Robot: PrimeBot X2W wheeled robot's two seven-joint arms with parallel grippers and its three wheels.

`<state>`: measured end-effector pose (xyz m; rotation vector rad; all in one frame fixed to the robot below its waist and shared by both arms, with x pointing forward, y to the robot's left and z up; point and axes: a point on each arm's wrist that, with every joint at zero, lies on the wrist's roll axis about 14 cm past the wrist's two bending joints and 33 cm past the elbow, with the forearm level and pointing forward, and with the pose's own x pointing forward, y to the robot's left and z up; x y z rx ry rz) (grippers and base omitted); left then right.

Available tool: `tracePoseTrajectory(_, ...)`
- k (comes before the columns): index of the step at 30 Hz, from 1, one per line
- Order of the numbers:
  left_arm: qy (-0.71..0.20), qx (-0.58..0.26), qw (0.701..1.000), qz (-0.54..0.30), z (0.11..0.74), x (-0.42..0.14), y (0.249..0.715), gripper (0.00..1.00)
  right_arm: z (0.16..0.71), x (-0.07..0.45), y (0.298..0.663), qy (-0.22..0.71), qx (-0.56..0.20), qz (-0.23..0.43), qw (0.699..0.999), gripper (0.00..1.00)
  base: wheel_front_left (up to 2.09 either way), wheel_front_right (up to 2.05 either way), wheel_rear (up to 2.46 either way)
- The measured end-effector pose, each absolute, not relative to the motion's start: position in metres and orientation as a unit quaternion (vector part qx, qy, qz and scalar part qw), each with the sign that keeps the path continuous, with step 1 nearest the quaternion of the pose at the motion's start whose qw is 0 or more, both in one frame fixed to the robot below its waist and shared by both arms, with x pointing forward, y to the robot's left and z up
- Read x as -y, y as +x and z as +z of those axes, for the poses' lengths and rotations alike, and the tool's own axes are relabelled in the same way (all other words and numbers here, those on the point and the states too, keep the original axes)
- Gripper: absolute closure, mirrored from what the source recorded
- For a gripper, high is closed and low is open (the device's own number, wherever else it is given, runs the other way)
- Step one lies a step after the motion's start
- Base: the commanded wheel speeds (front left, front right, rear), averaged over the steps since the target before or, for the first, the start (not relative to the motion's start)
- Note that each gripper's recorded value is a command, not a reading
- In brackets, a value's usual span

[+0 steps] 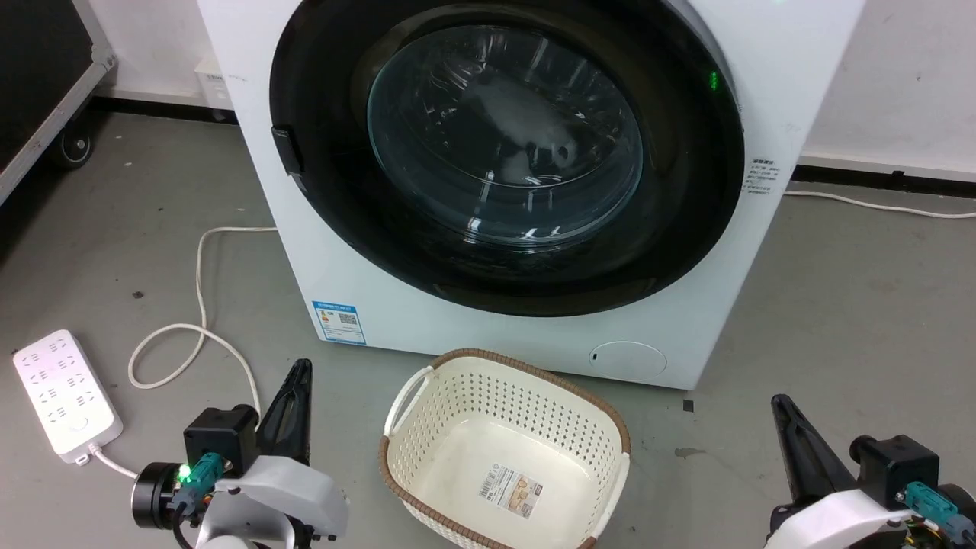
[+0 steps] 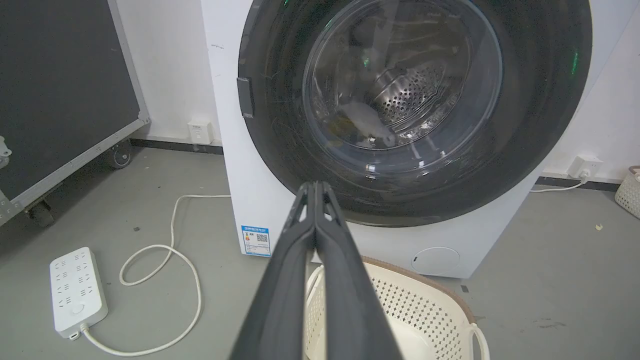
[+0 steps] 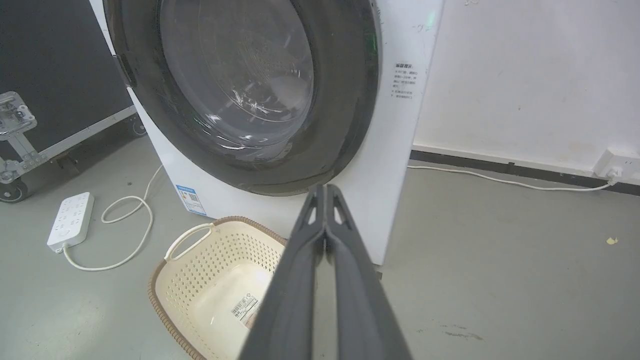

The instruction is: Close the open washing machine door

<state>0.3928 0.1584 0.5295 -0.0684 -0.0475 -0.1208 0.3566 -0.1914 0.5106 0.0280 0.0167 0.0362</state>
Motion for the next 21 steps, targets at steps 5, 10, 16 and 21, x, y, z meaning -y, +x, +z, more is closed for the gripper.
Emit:
tracePoseTrajectory(5, -0.028, 0.021, 0.998, -0.057, 0.529, -0.16, 0.391, 1.0, 0.512, 0.188, 0.358, 0.012, -0.008, 0.023, 1.0, 1.0, 0.0, 0.0, 0.0)
tracePoseTrajectory(10, -0.025, 0.021, 0.998, -0.053, 0.53, -0.161, 0.39, 1.0, 0.513, 0.186, 0.359, 0.009, -0.008, 0.026, 1.0, 1.0, 0.0, 0.0, 0.0)
tracePoseTrajectory(16, -0.017, 0.022, 0.999, -0.047, 0.531, -0.162, 0.389, 1.0, 0.513, 0.183, 0.36, 0.004, -0.009, 0.031, 0.999, 1.0, 0.0, 0.0, 0.0)
tracePoseTrajectory(21, -0.014, 0.018, 0.999, -0.042, 0.53, -0.164, 0.387, 1.0, 0.514, 0.181, 0.361, 0.003, -0.009, 0.035, 0.999, 1.0, 0.0, 0.0, 0.0)
